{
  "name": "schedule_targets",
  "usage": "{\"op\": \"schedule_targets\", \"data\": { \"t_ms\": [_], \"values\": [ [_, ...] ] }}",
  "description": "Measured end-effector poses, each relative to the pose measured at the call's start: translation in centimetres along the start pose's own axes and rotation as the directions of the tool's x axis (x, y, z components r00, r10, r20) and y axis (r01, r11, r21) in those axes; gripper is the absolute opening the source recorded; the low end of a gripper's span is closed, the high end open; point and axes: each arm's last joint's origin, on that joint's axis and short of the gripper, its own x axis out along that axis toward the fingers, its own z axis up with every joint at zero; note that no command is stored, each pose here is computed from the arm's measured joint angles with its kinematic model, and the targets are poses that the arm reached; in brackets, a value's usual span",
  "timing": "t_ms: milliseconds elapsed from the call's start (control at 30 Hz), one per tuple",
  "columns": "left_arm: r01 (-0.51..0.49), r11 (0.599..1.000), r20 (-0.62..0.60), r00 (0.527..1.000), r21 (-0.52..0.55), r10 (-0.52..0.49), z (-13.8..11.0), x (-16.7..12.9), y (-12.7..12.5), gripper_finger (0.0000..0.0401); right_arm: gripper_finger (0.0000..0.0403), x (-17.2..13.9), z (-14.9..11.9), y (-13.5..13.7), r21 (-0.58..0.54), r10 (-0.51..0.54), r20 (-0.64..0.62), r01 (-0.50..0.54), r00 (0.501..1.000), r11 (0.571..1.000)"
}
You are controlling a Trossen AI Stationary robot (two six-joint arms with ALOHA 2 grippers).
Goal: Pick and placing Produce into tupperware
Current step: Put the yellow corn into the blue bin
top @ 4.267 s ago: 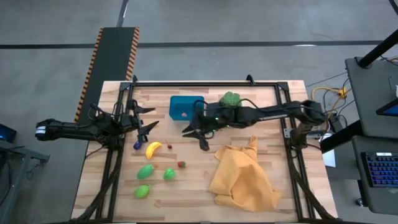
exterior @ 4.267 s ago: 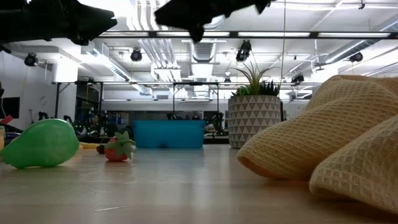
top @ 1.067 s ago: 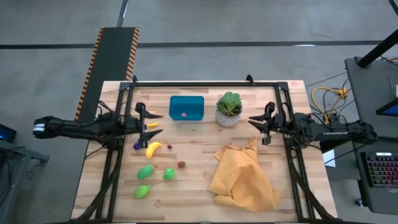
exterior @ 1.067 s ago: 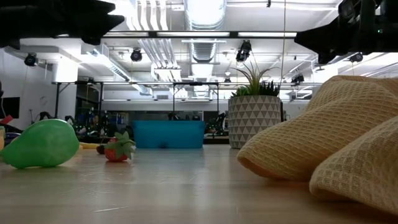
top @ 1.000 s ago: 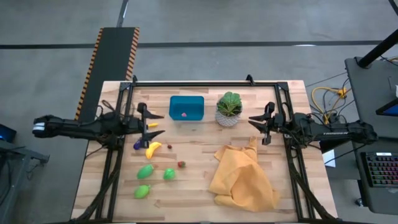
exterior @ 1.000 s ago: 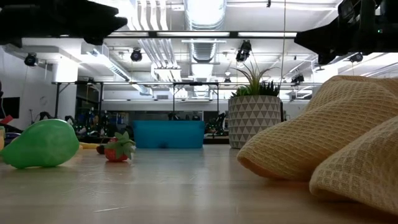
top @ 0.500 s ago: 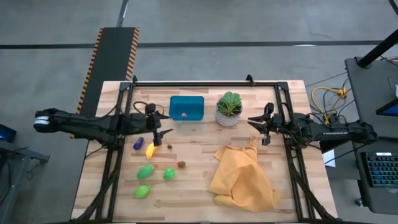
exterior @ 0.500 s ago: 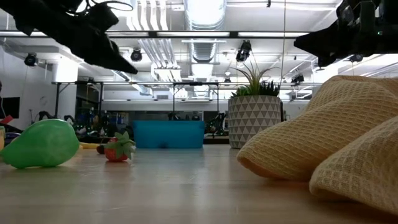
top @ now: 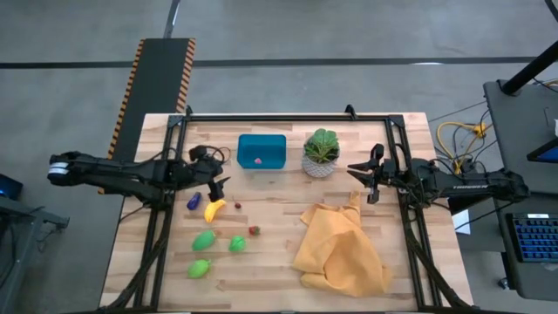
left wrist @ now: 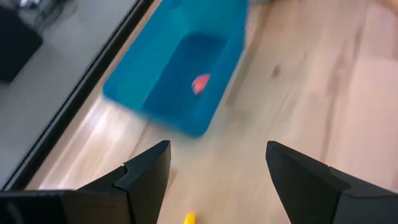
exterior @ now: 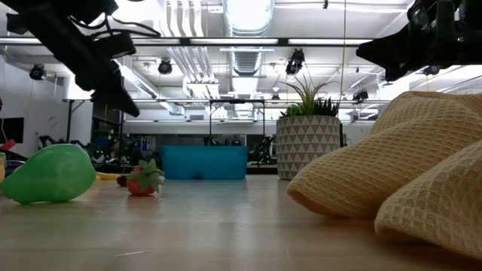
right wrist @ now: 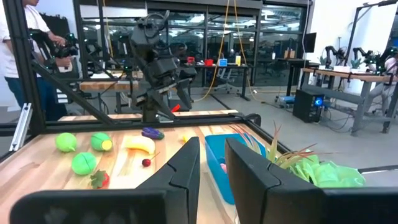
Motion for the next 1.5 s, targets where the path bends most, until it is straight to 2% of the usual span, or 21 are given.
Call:
{"op": "schedule_targets", "data": {
  "t_ms": [333,467,767,1167,1500],
  "values": [
    [-0.132,0.975,-0.203,0.974,-0.177,0.095,-1.9,0.4,1.6,0.0248,0.0068,0.0,0.0,0.0,0.0,0.0,0.0,0.0,1.0,1.0],
    [-0.136,0.961,-0.277,0.959,-0.243,0.066,-2.2,1.1,2.1,0.0248,0.0068,0.0,0.0,0.0,0.0,0.0,0.0,0.0,1.0,1.0],
    [-0.166,0.935,-0.427,0.904,-0.315,0.016,-2.9,3.4,2.5,0.0248,0.0068,0.0,0.0,0.0,0.0,0.0,0.0,0.0,1.0,1.0],
    [-0.192,0.957,-0.587,0.809,-0.216,0.03,-4.0,6.2,2.6,0.0248,0.0068,0.0,0.0,0.0,0.0,0.0,0.0,0.0,1.0,1.0],
    [-0.13,0.979,-0.624,0.782,-0.155,0.005,-4.4,7.6,2.2,0.0248,0.0068,0.0,0.0,0.0,0.0,0.0,0.0,0.0,1.0,1.0]
  ]
}}
